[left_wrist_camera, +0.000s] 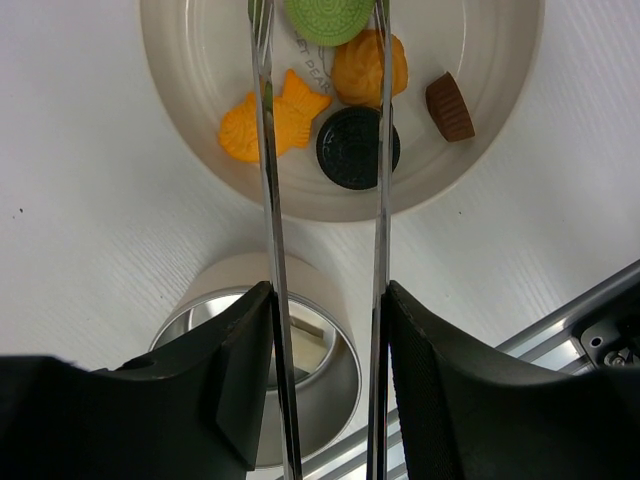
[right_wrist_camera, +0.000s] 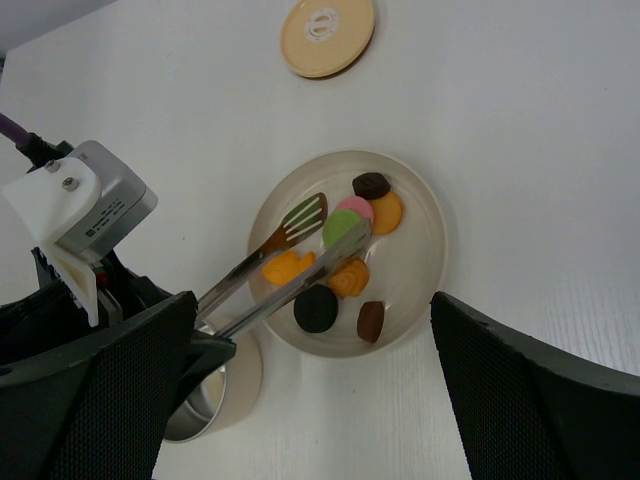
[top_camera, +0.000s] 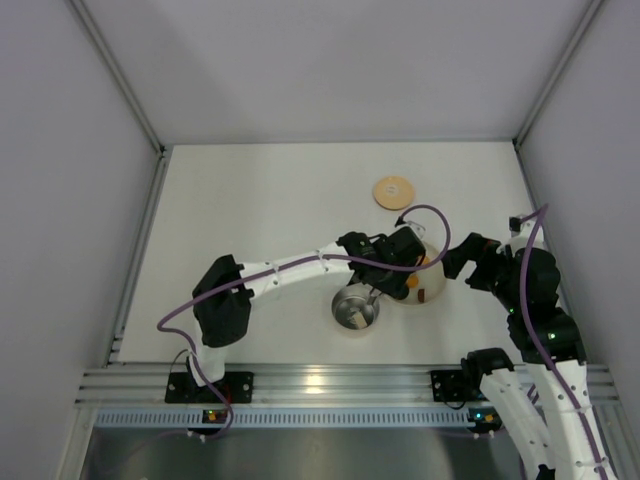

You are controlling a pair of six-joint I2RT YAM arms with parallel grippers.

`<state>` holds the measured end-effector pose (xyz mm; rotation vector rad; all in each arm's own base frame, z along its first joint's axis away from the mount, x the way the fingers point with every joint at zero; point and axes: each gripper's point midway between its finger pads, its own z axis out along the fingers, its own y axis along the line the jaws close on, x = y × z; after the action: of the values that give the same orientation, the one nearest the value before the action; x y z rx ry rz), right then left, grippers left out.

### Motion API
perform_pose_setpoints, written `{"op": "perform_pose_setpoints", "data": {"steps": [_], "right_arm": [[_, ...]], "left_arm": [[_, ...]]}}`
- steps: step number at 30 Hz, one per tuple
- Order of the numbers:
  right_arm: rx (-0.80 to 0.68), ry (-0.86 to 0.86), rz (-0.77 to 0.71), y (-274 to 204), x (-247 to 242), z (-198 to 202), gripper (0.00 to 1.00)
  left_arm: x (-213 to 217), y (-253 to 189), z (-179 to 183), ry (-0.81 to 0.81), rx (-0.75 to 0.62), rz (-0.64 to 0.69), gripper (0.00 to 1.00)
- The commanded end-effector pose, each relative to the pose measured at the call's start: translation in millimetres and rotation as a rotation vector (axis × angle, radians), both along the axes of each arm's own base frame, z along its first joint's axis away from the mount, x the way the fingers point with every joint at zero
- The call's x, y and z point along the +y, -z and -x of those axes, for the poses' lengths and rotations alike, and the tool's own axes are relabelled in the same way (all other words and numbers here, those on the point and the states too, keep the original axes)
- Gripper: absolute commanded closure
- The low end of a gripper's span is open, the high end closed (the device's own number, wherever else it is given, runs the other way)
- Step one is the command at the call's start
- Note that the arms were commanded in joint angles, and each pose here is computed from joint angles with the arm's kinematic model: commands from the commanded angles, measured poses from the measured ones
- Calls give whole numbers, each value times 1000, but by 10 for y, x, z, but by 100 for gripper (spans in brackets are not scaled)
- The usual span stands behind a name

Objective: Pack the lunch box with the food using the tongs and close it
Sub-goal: Pick up the fake food from the plate.

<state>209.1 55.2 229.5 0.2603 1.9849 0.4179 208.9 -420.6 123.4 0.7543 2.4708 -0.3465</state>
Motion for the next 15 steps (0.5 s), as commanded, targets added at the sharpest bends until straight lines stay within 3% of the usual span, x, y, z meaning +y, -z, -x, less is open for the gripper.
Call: {"op": "perform_pose_setpoints", "data": {"steps": [1,15], "right_arm": [[-25,16,5,-146,-43,27,0],[-20,20,8,-123,-52,23,1]], "left_arm": [[-87,-111,-53,3,-12,63,49],[-66,-391,-47,11,-43,119,67]]}}
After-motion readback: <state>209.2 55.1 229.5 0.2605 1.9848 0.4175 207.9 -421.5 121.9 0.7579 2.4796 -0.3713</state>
